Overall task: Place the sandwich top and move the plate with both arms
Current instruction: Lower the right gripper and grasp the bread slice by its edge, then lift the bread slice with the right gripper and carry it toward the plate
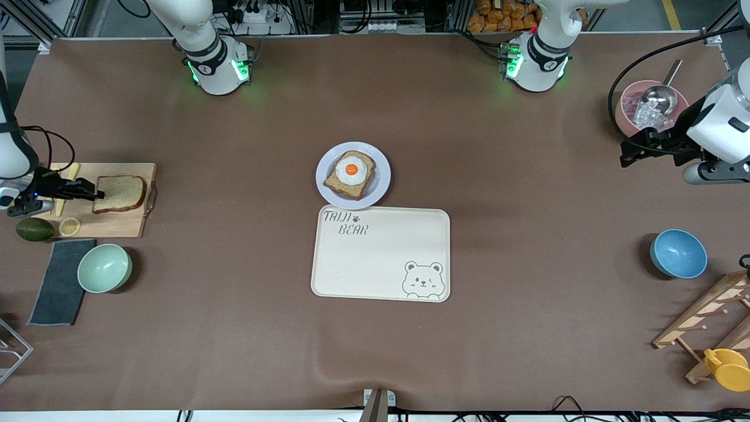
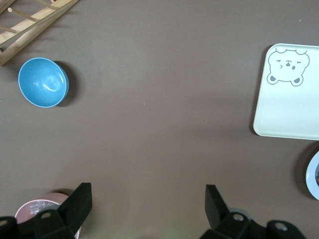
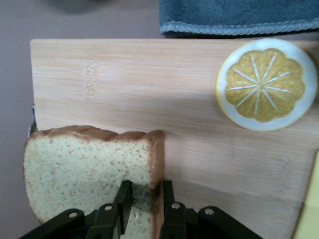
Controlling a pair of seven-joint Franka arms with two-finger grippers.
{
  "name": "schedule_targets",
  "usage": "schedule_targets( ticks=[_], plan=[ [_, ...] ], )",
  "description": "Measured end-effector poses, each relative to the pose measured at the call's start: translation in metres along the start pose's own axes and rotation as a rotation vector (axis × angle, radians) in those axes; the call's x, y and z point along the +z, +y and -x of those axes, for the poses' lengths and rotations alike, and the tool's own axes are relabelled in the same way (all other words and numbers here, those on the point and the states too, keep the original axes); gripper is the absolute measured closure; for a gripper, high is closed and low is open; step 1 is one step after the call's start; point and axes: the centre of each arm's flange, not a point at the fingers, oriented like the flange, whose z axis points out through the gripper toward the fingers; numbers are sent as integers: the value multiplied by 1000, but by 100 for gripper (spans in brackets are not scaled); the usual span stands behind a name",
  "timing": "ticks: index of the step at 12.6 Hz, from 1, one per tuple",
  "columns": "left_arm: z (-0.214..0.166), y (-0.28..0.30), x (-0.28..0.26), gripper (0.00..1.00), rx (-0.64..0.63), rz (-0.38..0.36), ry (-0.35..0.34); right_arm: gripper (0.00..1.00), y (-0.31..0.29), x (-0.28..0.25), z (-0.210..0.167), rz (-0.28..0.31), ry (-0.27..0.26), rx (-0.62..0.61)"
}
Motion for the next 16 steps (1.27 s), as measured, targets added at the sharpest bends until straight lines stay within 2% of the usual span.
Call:
schedule_targets(
  ticks=[1, 3, 4, 7, 11, 16],
  plan=[
    [0, 0, 0, 0, 0, 0, 1, 70, 1, 1, 1, -8, 8, -3],
    [0, 0, 0, 0, -1, 0, 3, 89, 4, 1, 4, -24, 23, -3],
    [-1, 0, 0, 0, -1, 0, 3, 92, 4, 1, 5, -27, 25, -2],
    [-2, 0, 2, 0, 0, 0, -1, 92, 2, -1, 1, -33, 24, -14],
    [-5, 0, 4, 0, 0, 1, 5, 93, -13, -32, -25, -99, 1, -44],
    [-9, 0, 11, 0, 0, 1, -2, 94, -90, -89, -73, -156, -84, -15]
  ],
)
